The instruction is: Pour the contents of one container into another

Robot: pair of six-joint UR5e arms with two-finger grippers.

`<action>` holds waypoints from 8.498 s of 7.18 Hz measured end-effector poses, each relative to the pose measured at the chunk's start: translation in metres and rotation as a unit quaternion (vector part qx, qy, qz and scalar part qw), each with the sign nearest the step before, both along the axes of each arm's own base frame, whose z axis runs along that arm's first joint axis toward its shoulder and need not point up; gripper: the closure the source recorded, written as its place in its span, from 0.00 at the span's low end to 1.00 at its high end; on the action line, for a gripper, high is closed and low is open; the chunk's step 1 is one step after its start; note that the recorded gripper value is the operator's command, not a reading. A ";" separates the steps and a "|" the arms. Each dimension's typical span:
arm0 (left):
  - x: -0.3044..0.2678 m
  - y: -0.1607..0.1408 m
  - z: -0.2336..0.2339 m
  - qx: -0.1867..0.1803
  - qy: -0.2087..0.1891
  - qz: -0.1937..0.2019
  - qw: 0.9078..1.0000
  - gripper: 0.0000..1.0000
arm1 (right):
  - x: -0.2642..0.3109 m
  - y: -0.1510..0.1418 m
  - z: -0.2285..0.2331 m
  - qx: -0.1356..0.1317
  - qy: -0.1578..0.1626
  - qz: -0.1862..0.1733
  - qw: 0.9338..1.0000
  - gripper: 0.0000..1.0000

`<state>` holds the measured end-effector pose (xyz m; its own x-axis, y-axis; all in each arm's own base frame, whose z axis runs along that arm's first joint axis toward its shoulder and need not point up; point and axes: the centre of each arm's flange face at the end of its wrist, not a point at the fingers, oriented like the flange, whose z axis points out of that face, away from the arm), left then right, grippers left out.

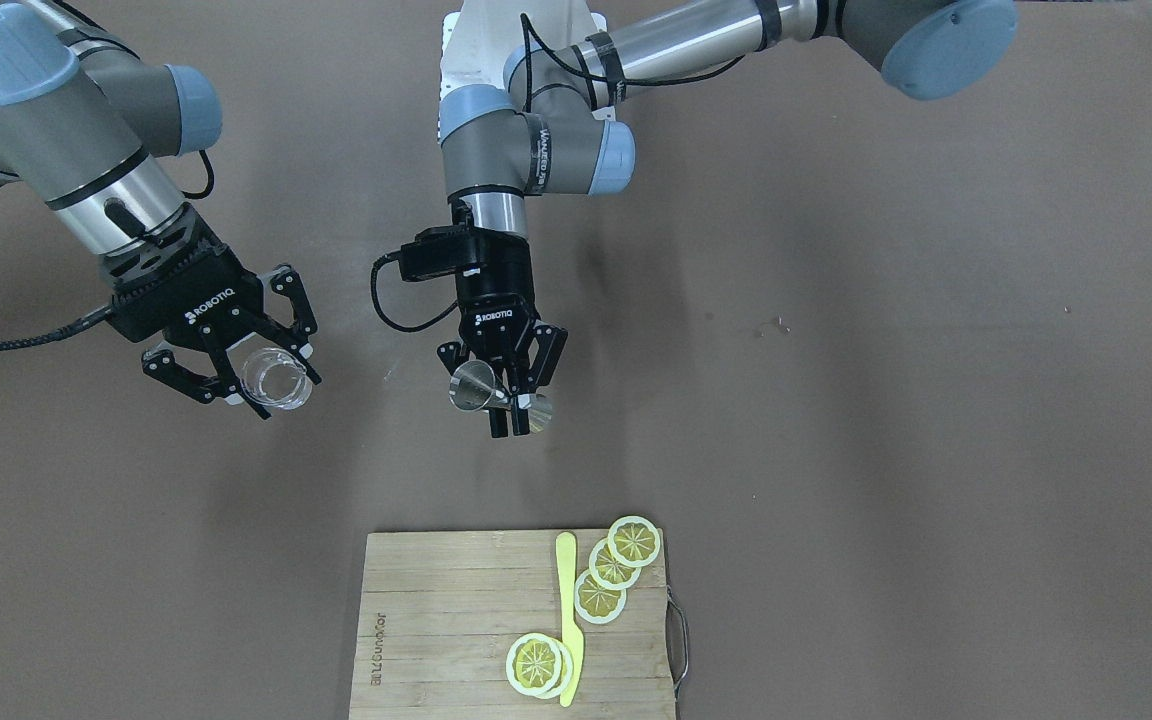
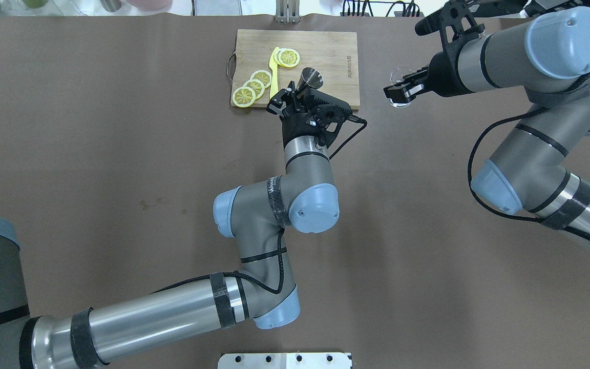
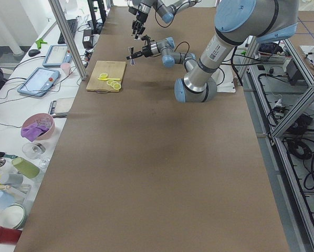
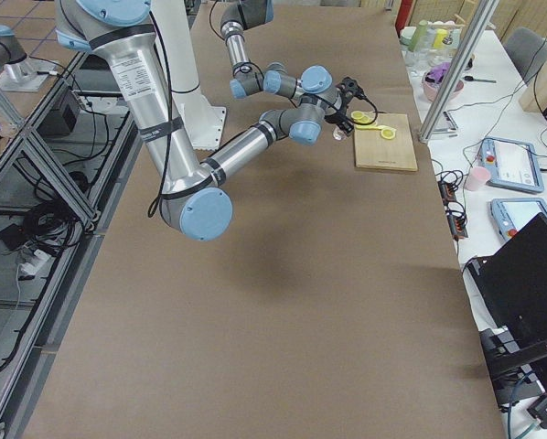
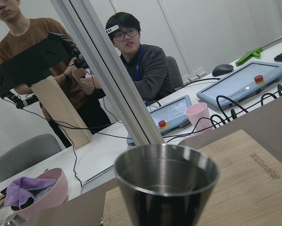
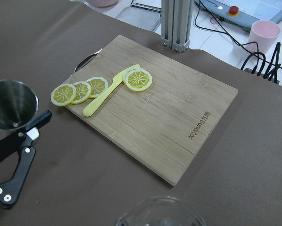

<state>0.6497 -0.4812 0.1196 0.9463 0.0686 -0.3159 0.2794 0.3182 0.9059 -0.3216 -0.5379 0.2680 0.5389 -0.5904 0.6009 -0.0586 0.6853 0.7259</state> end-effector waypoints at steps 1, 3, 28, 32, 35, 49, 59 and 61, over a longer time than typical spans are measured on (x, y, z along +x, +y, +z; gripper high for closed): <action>0.001 0.000 -0.002 0.000 0.000 0.000 1.000 1.00 | 0.001 0.000 -0.009 0.003 0.000 -0.001 1.000 1.00; 0.001 0.000 -0.003 0.000 0.002 0.000 1.000 1.00 | 0.001 -0.001 -0.033 0.010 0.007 0.000 1.000 1.00; 0.001 0.000 -0.006 0.002 0.004 -0.001 1.000 1.00 | -0.048 -0.016 -0.118 0.041 0.145 -0.105 0.983 1.00; 0.000 -0.001 -0.006 0.001 0.004 -0.001 1.000 1.00 | -0.049 -0.020 -0.128 0.040 0.160 -0.120 0.979 1.00; 0.000 -0.001 -0.006 0.001 0.004 -0.001 1.000 1.00 | -0.041 -0.025 -0.131 0.041 0.183 -0.145 0.971 1.00; 0.000 -0.002 -0.011 0.002 0.007 -0.001 1.000 1.00 | -0.044 -0.070 -0.174 0.033 0.235 -0.197 0.951 1.00; 0.001 -0.014 -0.012 0.002 0.033 0.010 0.999 1.00 | -0.045 -0.064 -0.194 0.021 0.278 -0.239 0.930 1.00; 0.001 -0.014 -0.013 0.003 0.035 0.010 0.999 1.00 | -0.049 -0.068 -0.198 0.023 0.283 -0.246 0.927 1.00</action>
